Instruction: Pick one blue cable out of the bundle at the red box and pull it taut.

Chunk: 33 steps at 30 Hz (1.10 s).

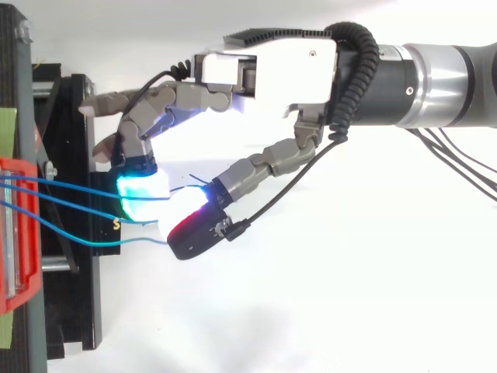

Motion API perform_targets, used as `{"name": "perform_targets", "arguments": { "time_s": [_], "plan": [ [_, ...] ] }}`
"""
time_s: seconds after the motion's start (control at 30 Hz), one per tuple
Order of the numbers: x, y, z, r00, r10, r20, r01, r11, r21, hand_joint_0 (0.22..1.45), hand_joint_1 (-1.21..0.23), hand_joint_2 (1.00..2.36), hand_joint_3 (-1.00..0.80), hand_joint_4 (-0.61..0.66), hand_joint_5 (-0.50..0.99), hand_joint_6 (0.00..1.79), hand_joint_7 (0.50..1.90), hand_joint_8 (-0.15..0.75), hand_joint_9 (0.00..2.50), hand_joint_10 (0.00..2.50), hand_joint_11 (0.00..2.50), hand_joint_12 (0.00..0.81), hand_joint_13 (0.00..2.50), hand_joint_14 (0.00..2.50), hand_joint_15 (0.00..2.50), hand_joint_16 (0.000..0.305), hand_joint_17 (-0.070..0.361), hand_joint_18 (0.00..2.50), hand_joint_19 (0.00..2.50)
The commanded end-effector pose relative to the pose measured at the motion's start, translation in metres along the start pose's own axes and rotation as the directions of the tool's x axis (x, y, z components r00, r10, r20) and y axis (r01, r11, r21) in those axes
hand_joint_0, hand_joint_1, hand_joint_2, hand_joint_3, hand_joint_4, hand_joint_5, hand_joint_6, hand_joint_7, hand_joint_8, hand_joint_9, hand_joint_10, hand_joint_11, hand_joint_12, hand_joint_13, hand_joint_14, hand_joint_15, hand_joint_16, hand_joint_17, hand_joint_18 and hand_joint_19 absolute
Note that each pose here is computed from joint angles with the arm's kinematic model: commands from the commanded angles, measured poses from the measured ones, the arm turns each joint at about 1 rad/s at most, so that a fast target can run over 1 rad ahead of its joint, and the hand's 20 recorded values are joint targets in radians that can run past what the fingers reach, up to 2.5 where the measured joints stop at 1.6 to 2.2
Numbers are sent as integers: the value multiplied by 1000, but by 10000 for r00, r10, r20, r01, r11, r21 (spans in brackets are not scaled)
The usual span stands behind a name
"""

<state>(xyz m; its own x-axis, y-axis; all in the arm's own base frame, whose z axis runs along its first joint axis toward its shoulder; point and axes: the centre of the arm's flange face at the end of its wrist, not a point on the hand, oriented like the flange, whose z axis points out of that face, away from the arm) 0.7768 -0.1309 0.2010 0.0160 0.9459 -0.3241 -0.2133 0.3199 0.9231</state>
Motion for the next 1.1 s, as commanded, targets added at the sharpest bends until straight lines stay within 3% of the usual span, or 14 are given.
{"name": "perform_targets", "arguments": {
  "time_s": [0.0, 0.23, 0.5, 0.67, 0.8, 1.07],
  "plan": [
    [1, 0, 0, 10000, 3, -9, -3, 10000, -2, 627, -833, 1017, -254, 211, -148, 861, 992, 336, 604, 5, 180, 368, 295, 0, 1, 59, 132, 500, 214],
    [0, 0, 0, 10000, 0, 5, 0, 10000, 3, 664, -990, 1011, -358, 267, -168, 883, 948, 334, 574, 5, 189, 369, 292, 0, 0, 59, 132, 506, 189],
    [1, 0, 0, 10000, 3, -24, -3, 10000, -6, 688, -1043, 1000, -500, 270, -185, 896, 904, 322, 536, 5, 199, 371, 294, 0, 0, 59, 134, 545, 168],
    [1, 0, 0, 10000, 3, -24, -3, 10000, -6, 523, -875, 1000, -500, 284, -164, 856, 900, 341, 575, 5, 191, 385, 293, 0, 4, 62, 140, 545, 216],
    [0, 1, 0, 10000, -1, -5, 1, 10000, -16, 515, -747, 1000, -500, 306, -135, 792, 927, 344, 612, 4, 178, 386, 291, 0, 8, 62, 141, 526, 230],
    [1, 0, 0, 10000, 2, -19, -2, 10000, -21, 589, -544, 1008, -397, 271, -83, 607, 1189, 327, 620, 4, 148, 369, 266, 1, 27, 59, 132, 458, 275]
  ]
}}
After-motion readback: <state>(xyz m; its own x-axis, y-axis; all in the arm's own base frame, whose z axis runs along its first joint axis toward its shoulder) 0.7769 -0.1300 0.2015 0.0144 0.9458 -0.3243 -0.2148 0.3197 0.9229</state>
